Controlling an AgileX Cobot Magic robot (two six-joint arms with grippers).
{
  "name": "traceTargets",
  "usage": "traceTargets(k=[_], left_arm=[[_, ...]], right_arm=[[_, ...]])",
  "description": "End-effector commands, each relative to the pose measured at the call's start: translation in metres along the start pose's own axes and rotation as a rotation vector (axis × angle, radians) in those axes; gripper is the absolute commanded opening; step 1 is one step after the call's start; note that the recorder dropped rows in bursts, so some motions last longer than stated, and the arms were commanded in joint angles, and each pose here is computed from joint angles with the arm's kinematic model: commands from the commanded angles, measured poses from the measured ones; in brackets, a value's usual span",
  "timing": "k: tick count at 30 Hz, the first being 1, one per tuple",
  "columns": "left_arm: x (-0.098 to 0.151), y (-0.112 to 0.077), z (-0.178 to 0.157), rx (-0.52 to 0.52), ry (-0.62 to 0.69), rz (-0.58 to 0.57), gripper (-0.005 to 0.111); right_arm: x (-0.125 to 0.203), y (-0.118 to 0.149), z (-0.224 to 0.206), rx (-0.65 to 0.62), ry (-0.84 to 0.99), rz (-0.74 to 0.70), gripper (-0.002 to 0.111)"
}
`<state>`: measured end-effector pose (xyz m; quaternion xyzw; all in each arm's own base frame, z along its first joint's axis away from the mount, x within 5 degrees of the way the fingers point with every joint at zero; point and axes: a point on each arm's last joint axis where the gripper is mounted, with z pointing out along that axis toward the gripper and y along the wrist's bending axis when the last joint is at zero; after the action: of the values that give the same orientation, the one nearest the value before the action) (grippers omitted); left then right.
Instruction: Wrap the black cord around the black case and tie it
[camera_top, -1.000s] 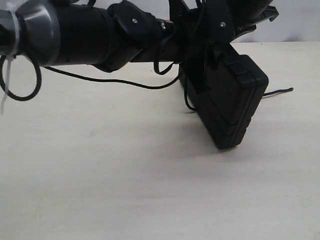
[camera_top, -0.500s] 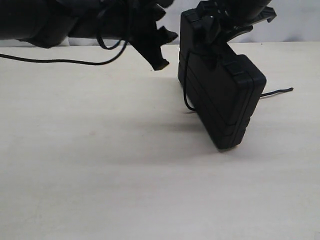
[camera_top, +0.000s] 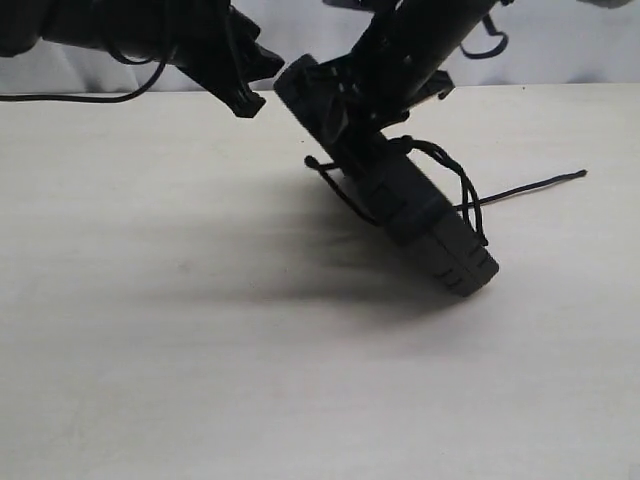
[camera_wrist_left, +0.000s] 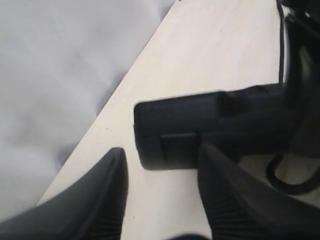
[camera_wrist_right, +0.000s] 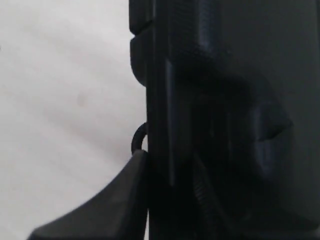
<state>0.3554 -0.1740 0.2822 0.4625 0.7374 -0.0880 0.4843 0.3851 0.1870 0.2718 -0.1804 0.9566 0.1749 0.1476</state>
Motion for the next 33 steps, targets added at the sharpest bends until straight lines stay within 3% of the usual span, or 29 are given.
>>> traceTargets(k=[1, 9, 18, 22, 25, 28, 33], left_arm=[[0.009, 0.008, -0.006, 0.030, 0.015, -0.065, 0.043], [0.020, 0.012, -0.014, 0.138, 0.041, -0.108, 0.043], [0.045, -0.015, 0.004, 0.443, 0.143, -0.078, 0.043], [0.059, -0.043, 0.030, 0.667, 0.103, -0.010, 0.043], [0.064, -0.071, 0.049, 0.805, 0.011, 0.136, 0.043], [0.065, -0.090, 0.066, 0.815, -0.049, 0.243, 0.043], [0.062, -0.103, 0.085, 0.695, -0.004, 0.298, 0.043]], right_arm=[[0.011, 0.008, 0.021, 0.031, 0.039, -0.041, 0.006], [0.013, 0.015, 0.025, 0.022, 0.044, -0.058, 0.041], [0.013, 0.012, -0.004, 0.091, 0.007, -0.108, 0.045], [0.014, -0.018, -0.027, 0.146, -0.001, -0.033, 0.045], [0.017, -0.048, -0.036, 0.165, 0.027, 0.046, 0.045], [0.024, -0.078, -0.038, 0.187, 0.043, 0.109, 0.045], [0.043, -0.131, -0.032, 0.239, 0.020, 0.235, 0.045]])
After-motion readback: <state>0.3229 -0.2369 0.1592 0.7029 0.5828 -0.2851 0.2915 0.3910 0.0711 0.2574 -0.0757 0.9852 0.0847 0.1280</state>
